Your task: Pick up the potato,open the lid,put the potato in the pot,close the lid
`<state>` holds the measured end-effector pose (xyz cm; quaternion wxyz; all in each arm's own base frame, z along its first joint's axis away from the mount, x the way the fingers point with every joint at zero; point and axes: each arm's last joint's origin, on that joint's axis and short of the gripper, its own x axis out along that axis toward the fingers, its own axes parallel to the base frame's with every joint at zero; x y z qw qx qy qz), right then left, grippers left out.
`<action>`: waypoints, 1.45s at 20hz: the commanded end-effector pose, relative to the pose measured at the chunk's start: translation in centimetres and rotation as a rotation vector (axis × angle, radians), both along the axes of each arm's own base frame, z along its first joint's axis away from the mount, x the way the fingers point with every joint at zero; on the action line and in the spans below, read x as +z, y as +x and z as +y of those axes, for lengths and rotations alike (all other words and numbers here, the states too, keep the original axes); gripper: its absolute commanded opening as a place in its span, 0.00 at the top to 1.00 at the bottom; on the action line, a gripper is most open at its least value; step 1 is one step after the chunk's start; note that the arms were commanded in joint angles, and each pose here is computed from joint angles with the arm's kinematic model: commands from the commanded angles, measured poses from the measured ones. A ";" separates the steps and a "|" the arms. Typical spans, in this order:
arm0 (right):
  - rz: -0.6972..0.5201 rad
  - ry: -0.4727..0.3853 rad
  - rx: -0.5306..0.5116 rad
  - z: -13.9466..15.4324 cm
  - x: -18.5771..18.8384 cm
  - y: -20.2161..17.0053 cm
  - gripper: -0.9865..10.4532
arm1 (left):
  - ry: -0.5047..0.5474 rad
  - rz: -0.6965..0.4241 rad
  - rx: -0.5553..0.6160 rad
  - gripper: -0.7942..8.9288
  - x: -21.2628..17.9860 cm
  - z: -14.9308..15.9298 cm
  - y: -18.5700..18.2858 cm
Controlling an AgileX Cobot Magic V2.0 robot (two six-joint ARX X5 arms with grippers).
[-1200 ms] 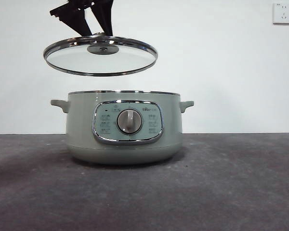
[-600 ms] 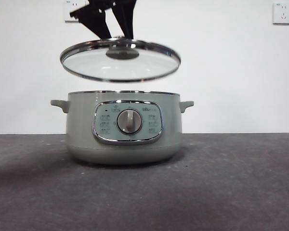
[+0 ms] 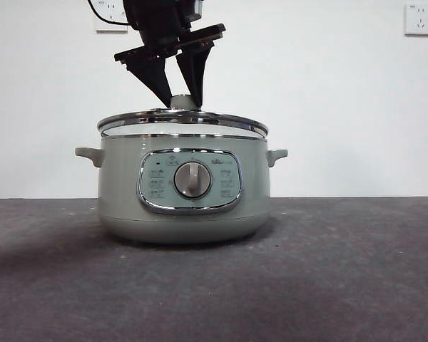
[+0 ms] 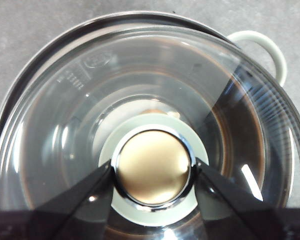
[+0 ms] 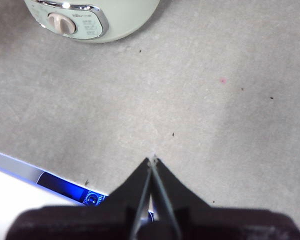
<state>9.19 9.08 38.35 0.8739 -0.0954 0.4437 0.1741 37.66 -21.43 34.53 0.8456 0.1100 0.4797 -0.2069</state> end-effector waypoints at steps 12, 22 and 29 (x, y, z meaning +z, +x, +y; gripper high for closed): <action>0.021 -0.023 -0.007 -0.1 -0.3 -0.1 0.92 | 0.015 -0.021 -0.009 0.93 -2.1 -1.1 1.6; 0.020 -0.023 -0.007 -0.1 -0.3 -0.1 0.92 | -0.011 -0.071 0.023 0.40 -0.4 -0.6 1.2; 0.022 -0.025 -0.007 -0.1 -0.4 -0.1 0.92 | -0.071 -0.217 -0.001 0.40 5.9 1.5 -2.4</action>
